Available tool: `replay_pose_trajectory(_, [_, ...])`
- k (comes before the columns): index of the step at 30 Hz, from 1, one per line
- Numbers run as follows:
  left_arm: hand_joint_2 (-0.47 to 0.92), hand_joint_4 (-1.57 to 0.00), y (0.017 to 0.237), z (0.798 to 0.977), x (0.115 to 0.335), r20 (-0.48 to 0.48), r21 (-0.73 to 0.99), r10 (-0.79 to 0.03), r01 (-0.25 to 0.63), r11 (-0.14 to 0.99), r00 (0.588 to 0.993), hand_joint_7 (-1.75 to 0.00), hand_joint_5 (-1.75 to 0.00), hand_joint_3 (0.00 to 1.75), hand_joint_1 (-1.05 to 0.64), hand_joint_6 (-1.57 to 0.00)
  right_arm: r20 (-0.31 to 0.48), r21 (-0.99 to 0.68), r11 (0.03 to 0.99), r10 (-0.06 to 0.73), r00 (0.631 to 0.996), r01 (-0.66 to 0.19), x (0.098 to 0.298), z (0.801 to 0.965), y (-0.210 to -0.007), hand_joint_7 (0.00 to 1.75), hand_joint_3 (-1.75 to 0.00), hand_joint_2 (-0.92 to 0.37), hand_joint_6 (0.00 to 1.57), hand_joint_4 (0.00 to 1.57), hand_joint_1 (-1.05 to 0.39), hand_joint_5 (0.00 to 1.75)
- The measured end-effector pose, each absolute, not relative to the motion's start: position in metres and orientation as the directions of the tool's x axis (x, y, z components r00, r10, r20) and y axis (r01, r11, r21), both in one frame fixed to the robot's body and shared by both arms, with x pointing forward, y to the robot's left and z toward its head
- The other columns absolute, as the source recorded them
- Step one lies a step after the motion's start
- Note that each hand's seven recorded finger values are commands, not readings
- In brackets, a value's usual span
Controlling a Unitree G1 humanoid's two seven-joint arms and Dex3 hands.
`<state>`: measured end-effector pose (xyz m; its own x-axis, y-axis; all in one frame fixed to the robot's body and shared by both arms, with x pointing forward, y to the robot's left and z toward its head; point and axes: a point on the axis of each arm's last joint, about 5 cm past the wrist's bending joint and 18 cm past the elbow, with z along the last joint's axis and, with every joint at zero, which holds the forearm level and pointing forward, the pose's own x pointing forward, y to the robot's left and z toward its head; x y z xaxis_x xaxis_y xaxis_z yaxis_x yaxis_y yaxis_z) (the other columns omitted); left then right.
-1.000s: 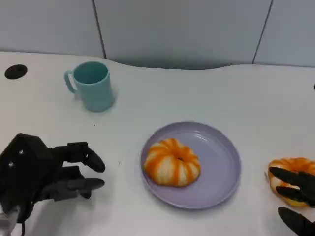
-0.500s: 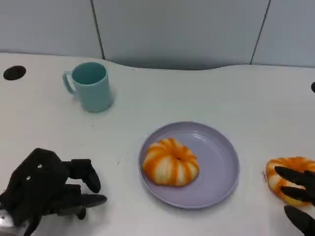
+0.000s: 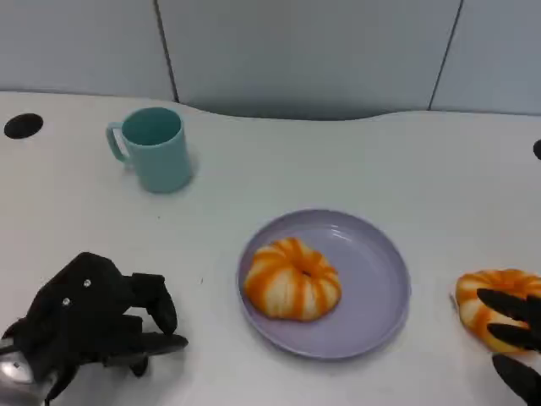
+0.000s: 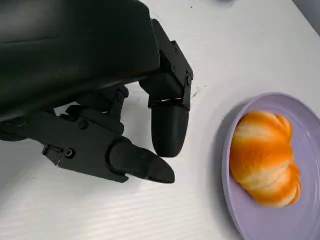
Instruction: Grasp the bread from the table and place it into the plate.
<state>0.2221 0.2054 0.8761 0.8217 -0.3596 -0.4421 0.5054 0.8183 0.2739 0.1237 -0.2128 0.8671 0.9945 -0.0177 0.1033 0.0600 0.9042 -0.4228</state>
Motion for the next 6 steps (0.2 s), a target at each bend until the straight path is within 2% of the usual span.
replay_pose_trajectory(6, [0.90,-0.75,0.2051,0.8766,0.2235,-0.456,0.267,-0.352,0.503,0.822,0.818,-1.75,-1.75,0.00,-0.43,-0.63,0.107,-0.426,0.903,-0.013,0.994,0.058,0.1240,0.8658,-0.2143,0.00,-0.38,-0.92,0.76,0.94,-0.39,0.02])
